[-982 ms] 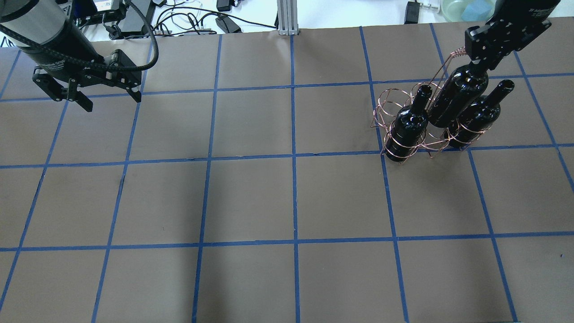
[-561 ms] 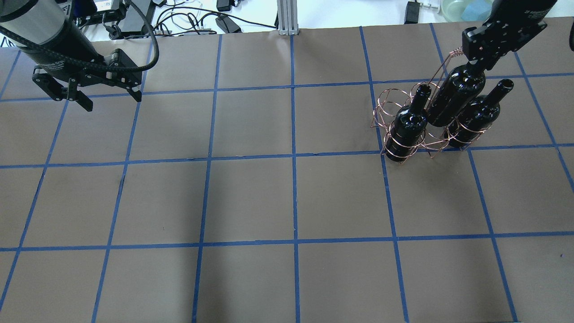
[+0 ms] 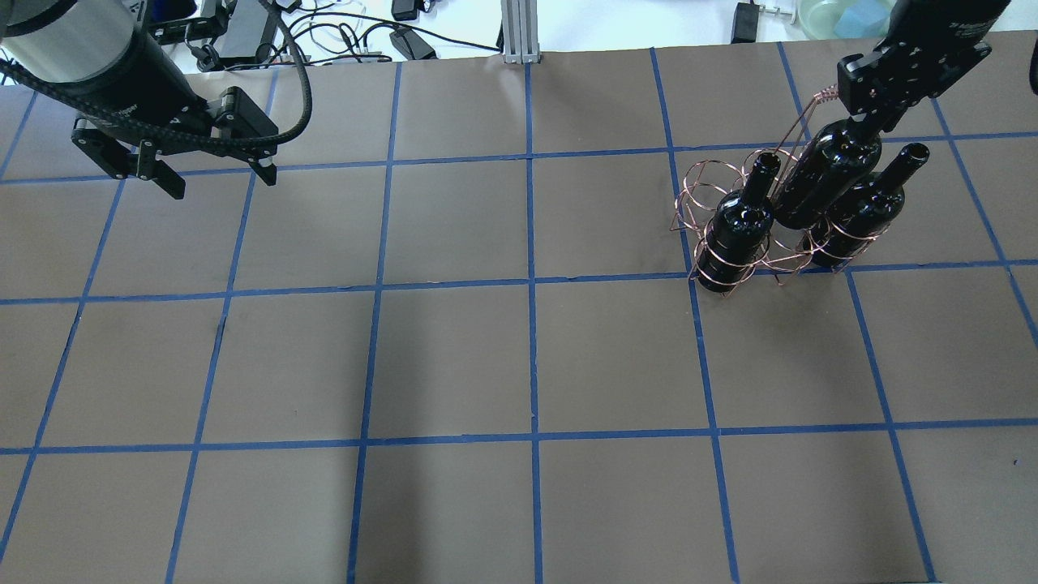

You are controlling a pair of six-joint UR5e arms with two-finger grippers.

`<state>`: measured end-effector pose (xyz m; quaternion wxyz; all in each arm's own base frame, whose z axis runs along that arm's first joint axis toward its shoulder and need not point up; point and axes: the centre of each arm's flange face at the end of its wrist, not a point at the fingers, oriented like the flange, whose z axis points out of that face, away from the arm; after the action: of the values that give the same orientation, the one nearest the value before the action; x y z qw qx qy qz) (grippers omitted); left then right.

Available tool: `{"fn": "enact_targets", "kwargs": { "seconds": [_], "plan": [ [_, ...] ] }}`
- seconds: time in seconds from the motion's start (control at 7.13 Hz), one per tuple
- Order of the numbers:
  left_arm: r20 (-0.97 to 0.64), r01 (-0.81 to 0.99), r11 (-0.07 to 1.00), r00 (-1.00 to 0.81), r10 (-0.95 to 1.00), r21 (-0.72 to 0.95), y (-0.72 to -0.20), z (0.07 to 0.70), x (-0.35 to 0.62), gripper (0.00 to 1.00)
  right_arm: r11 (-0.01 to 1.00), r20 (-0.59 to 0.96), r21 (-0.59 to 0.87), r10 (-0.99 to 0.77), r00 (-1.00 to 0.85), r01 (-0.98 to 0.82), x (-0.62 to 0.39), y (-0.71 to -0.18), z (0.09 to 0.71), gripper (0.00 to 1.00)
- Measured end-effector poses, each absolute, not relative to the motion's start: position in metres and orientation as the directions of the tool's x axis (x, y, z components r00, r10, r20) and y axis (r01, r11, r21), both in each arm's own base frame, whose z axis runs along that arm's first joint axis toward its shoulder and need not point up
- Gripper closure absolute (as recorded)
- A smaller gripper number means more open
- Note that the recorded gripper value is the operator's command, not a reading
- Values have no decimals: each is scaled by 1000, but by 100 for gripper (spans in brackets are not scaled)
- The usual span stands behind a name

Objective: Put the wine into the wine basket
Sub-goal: 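Lower the bottle into the middle slot of the copper basket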

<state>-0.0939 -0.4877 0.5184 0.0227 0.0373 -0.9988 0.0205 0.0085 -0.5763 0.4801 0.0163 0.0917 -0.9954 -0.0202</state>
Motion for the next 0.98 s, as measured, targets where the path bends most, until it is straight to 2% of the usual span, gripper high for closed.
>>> {"fn": "enact_targets", "kwargs": {
  "seconds": [0.98],
  "plan": [
    [37,-50,998,-998,-48,-46,-478,525,-105,0,980,9,91,-181,-983,-179,13,-565,481,100]
  ]
}}
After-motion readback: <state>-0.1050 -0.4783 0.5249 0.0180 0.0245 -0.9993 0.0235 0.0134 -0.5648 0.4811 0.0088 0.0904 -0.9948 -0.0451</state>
